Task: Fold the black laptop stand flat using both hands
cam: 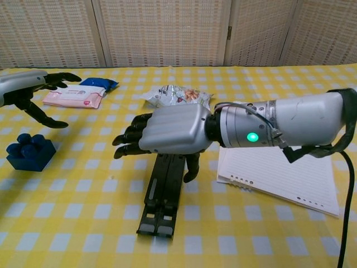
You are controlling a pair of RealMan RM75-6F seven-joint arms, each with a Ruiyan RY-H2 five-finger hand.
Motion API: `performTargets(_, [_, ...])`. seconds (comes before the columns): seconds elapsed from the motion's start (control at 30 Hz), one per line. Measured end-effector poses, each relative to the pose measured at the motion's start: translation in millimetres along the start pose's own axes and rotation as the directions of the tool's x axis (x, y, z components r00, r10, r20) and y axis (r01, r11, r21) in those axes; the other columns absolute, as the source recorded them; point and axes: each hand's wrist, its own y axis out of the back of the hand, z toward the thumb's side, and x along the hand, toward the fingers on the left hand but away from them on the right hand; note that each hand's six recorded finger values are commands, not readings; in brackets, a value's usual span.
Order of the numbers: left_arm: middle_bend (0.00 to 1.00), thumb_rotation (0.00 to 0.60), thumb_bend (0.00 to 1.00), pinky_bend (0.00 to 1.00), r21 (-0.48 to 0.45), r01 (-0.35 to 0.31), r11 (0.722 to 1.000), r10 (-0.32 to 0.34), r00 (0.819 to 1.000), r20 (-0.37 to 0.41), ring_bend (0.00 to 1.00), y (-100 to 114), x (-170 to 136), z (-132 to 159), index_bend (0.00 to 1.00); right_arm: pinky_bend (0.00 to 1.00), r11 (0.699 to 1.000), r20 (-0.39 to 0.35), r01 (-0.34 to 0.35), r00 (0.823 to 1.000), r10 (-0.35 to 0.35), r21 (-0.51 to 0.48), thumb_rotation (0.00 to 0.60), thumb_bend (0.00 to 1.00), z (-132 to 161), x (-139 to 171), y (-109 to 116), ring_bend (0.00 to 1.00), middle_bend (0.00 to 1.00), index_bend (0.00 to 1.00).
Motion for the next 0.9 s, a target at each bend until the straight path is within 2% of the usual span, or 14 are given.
performTargets(0.1, [0.0,0.6,0.27,0.0,0.024,-0.028,0.999,0.028,1.0,0.0,0.0,10,-1,-1,0.0,0.0,0.999,0.052,0.037,0.998,-0.036,-0.02,0.6,0.17,-7,13,4,0.0,0.0,0.0])
performTargets(0.2, [0.0,0.6,0.29,0.0,0.068,-0.079,0.995,0.079,0.997,-0.002,0.0,22,-5,-4,0.0,0.0,0.995,0.14,0.087,0.987,-0.08,-0.043,0.6,0.17,-19,35,8,0.02,0.0,0.0])
performTargets(0.3, [0.0,0.6,0.29,0.0,0.147,-0.136,0.98,0.139,0.99,-0.007,0.0,35,-12,-10,0.01,0.0,0.988,0.257,0.136,0.96,-0.112,-0.079,0.6,0.17,-35,67,9,0.07,0.08,0.0])
performTargets(0.4, [0.0,0.6,0.29,0.0,0.232,-0.195,0.953,0.205,0.979,-0.02,0.0,47,-23,-19,0.03,0.0,0.975,0.379,0.192,0.915,-0.137,-0.113,0.6,0.17,-49,103,8,0.1,0.11,0.0])
performTargets(0.5, [0.0,0.6,0.29,0.0,0.282,-0.241,0.929,0.263,0.964,-0.043,0.0,56,-39,-32,0.05,0.0,0.962,0.5,0.24,0.854,-0.145,-0.131,0.6,0.17,-61,143,4,0.11,0.11,0.01])
performTargets(0.53, [0.0,0.6,0.29,0.0,0.288,-0.252,0.924,0.278,0.959,-0.051,0.0,57,-44,-36,0.05,0.0,0.958,0.547,0.253,0.825,-0.141,-0.135,0.6,0.17,-66,161,1,0.11,0.11,0.01])
performTargets(0.6, [0.0,0.6,0.29,0.0,0.288,-0.269,0.919,0.301,0.951,-0.073,0.0,58,-58,-46,0.06,0.0,0.953,0.613,0.266,0.78,-0.126,-0.142,0.6,0.17,-71,188,-3,0.11,0.11,0.01])
performTargets(0.63, [0.0,0.6,0.29,0.0,0.282,-0.273,0.92,0.307,0.948,-0.081,0.0,58,-64,-49,0.06,0.0,0.951,0.652,0.273,0.749,-0.115,-0.147,0.6,0.17,-73,205,-7,0.1,0.11,0.01])
performTargets(0.73, [0.0,0.6,0.29,0.0,0.274,-0.287,0.918,0.324,0.941,-0.099,0.0,59,-85,-60,0.07,0.0,0.94,0.731,0.301,0.676,-0.09,-0.162,0.6,0.17,-76,247,-14,0.07,0.07,0.01])
performTargets(0.8, [0.0,0.6,0.29,0.0,0.281,-0.301,0.911,0.341,0.934,-0.108,0.0,60,-99,-65,0.07,0.0,0.93,0.765,0.326,0.638,-0.082,-0.172,0.6,0.17,-77,267,-18,0.06,0.04,0.0])
performTargets(0.83, [0.0,0.6,0.29,0.0,0.281,-0.306,0.91,0.347,0.931,-0.112,0.0,60,-106,-67,0.07,0.0,0.922,0.786,0.342,0.614,-0.075,-0.18,0.6,0.17,-76,281,-21,0.05,0.03,0.0])
performTargets(0.9, [0.0,0.6,0.29,0.0,0.278,-0.312,0.909,0.355,0.927,-0.124,0.0,59,-122,-72,0.07,0.0,0.913,0.813,0.361,0.579,-0.059,-0.191,0.6,0.17,-72,302,-27,0.04,0.01,0.0])
